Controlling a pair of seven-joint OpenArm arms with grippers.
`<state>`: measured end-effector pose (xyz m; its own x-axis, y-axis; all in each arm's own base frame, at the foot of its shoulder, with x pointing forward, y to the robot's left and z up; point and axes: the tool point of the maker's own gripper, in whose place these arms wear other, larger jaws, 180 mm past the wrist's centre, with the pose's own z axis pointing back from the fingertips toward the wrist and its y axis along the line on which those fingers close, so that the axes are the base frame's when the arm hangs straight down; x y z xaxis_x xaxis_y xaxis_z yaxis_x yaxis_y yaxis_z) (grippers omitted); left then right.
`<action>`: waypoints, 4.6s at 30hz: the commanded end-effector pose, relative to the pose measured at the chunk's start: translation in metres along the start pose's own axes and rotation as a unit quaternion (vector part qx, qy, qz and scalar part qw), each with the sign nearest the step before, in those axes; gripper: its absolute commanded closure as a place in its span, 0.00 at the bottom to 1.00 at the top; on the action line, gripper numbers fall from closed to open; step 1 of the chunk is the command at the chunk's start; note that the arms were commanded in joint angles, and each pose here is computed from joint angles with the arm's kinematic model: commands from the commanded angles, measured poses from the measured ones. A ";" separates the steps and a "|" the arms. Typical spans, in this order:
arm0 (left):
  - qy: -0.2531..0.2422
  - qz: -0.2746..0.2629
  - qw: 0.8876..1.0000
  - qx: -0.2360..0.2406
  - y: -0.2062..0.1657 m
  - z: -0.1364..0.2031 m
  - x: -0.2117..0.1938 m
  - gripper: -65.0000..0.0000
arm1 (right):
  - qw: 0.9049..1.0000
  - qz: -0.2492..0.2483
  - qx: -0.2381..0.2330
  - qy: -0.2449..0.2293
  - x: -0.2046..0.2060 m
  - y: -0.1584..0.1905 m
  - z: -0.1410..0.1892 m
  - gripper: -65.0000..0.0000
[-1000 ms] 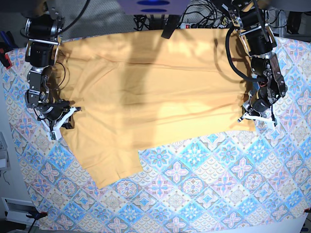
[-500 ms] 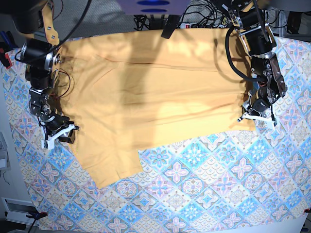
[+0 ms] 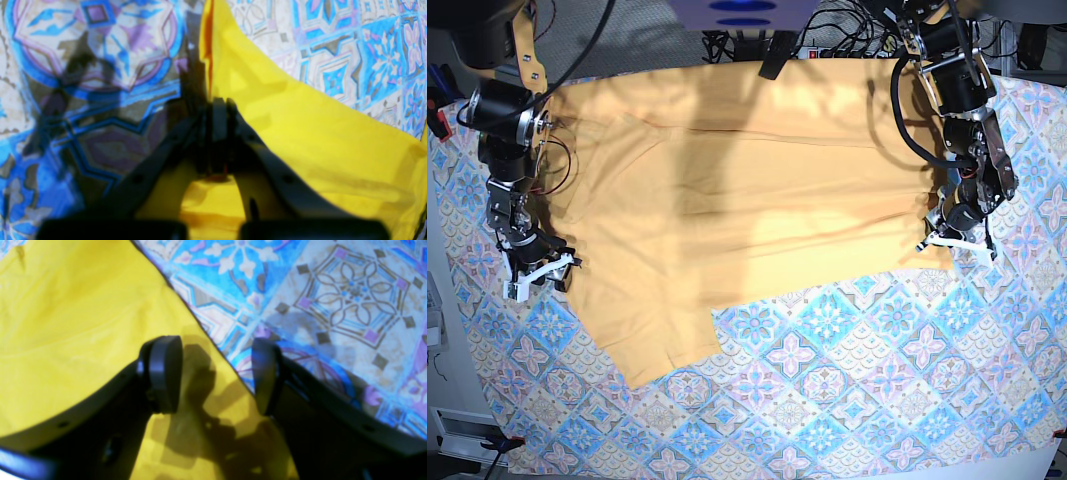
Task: Fold the T-shirt properly
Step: 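Hold the side edges with both grippers and adjust the grip, then lift the held edges and pull them toward the robot base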
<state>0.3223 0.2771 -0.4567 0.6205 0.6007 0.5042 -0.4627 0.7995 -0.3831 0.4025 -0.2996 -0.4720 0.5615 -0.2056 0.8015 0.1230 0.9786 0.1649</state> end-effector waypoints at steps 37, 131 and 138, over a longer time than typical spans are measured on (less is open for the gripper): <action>-0.026 -0.007 1.000 -0.007 -0.004 0.004 0.021 1.00 | 0.992 0.095 0.087 0.008 0.025 0.022 0.015 1.00; 0.094 -0.041 0.994 0.037 0.075 0.102 -0.118 0.69 | 0.978 0.197 0.058 0.037 -0.011 -0.017 0.125 0.91; 0.095 -0.040 0.994 0.036 0.074 0.102 -0.119 0.70 | 0.982 0.184 0.027 0.012 0.004 -0.021 0.121 0.75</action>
<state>0.1543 0.2603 -0.4663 0.7538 0.5365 0.3795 -0.4404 0.8410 -0.3142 0.2887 -0.3157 -0.4231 0.6359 0.1542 0.7562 -0.1386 0.9867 -0.0847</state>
